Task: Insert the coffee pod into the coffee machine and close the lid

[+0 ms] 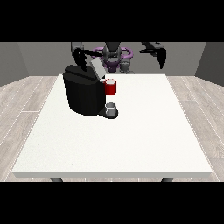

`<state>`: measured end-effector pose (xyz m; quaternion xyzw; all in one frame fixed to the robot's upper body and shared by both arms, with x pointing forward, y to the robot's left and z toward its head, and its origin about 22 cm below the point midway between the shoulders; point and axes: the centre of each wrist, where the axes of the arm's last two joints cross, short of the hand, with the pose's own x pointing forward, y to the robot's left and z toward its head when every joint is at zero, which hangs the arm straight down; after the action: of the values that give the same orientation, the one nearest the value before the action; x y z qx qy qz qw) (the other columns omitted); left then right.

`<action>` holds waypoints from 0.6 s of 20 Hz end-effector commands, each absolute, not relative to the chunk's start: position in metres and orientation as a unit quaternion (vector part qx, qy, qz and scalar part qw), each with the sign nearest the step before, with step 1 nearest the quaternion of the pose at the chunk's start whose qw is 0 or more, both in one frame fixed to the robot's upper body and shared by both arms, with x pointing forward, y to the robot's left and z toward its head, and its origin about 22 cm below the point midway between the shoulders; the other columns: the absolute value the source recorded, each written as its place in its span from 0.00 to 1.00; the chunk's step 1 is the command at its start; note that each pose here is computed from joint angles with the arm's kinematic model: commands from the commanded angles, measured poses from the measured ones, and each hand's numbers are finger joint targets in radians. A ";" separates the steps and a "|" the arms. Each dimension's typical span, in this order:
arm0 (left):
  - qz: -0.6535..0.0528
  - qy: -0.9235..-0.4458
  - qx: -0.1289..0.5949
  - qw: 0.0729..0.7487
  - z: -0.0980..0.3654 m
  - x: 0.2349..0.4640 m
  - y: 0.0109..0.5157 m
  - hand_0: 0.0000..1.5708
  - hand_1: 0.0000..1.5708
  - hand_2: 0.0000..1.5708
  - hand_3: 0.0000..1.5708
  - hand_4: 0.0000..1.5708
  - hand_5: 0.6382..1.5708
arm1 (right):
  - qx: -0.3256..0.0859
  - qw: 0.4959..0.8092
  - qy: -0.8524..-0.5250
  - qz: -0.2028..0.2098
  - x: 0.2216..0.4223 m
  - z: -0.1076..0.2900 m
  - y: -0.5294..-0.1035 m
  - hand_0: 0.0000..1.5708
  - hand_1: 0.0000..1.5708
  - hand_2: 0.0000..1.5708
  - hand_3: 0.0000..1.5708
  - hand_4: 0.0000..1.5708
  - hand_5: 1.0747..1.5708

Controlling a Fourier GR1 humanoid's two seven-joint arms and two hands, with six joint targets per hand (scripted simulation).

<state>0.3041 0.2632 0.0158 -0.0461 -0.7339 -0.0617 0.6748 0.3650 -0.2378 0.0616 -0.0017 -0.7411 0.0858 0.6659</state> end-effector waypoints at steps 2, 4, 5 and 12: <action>-0.055 -0.748 -0.049 0.659 0.025 0.303 0.256 0.00 0.00 0.00 0.00 0.00 1.00 | -0.006 0.657 -0.746 0.110 0.376 0.062 -0.218 0.00 0.00 0.00 0.00 0.00 1.00; -0.068 -0.751 -0.057 0.654 0.030 0.297 0.256 0.00 0.00 0.00 0.00 0.08 1.00 | -0.022 0.648 -0.756 0.092 0.381 0.059 -0.243 0.00 0.00 0.00 0.00 0.00 1.00; -0.054 -0.753 -0.020 0.655 0.025 0.308 0.266 0.00 0.00 0.00 0.00 0.00 1.00 | 0.007 0.643 -0.759 0.104 0.385 0.078 -0.227 0.00 0.00 0.00 0.00 0.00 1.00; -0.053 -0.744 -0.025 0.665 0.030 0.303 0.262 0.00 0.00 0.00 0.00 0.00 1.00 | 0.006 0.652 -0.749 0.115 0.387 0.067 -0.206 0.00 0.00 0.00 0.00 0.00 1.00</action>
<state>0.3030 0.2699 0.0286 -0.0286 -0.7463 -0.0612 0.6621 0.3860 -0.2218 0.0751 -0.0007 -0.7563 0.1082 0.6452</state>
